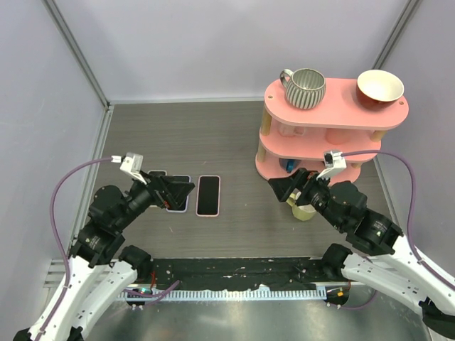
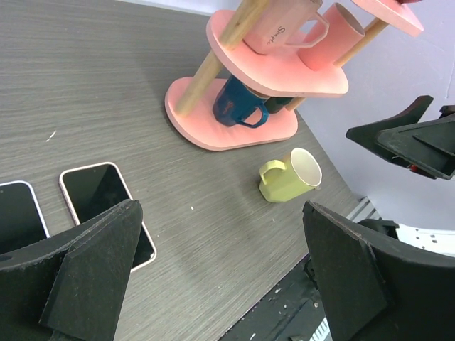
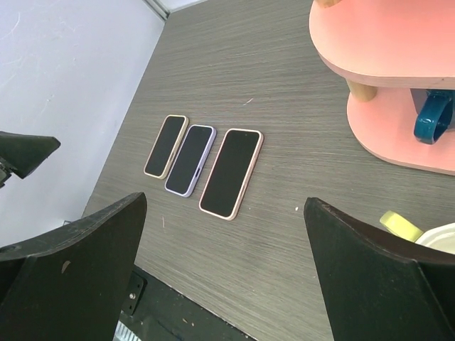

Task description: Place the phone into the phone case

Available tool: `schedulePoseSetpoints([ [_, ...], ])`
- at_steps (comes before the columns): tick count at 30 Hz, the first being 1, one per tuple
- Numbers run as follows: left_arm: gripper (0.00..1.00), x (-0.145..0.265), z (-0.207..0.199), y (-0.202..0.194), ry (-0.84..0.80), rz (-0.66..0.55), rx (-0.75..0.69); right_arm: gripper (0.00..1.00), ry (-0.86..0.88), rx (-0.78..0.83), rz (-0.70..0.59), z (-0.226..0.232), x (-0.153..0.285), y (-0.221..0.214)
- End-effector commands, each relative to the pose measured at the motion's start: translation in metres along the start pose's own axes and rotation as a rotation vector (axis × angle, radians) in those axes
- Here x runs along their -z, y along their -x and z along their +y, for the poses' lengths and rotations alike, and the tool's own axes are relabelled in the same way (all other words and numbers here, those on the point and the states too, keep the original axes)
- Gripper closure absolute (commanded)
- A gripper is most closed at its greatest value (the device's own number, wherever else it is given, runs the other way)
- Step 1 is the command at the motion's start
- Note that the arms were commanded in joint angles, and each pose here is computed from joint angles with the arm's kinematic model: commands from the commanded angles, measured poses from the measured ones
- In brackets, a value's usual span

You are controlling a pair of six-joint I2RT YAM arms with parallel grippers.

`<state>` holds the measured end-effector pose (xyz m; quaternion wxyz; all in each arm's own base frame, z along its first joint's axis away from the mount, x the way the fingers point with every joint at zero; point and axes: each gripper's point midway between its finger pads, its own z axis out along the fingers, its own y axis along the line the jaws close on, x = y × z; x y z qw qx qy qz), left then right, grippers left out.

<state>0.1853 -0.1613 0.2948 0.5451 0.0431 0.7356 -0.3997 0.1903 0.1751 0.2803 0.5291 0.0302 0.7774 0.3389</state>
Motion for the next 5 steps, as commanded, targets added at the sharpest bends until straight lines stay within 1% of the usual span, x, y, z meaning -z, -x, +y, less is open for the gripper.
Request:
schedulePoseSetpoints([
  [1,0.00,-0.0002,-0.0071,0.0132,-0.027,-0.053,-0.007,0.01,-0.006,0.019,-0.010,0.0003,-0.0028,0.0033],
  [5,0.00,0.0009,-0.0060,0.0154,-0.019,-0.061,-0.023,0.01,-0.012,0.020,0.000,0.0003,-0.0062,0.0010],
])
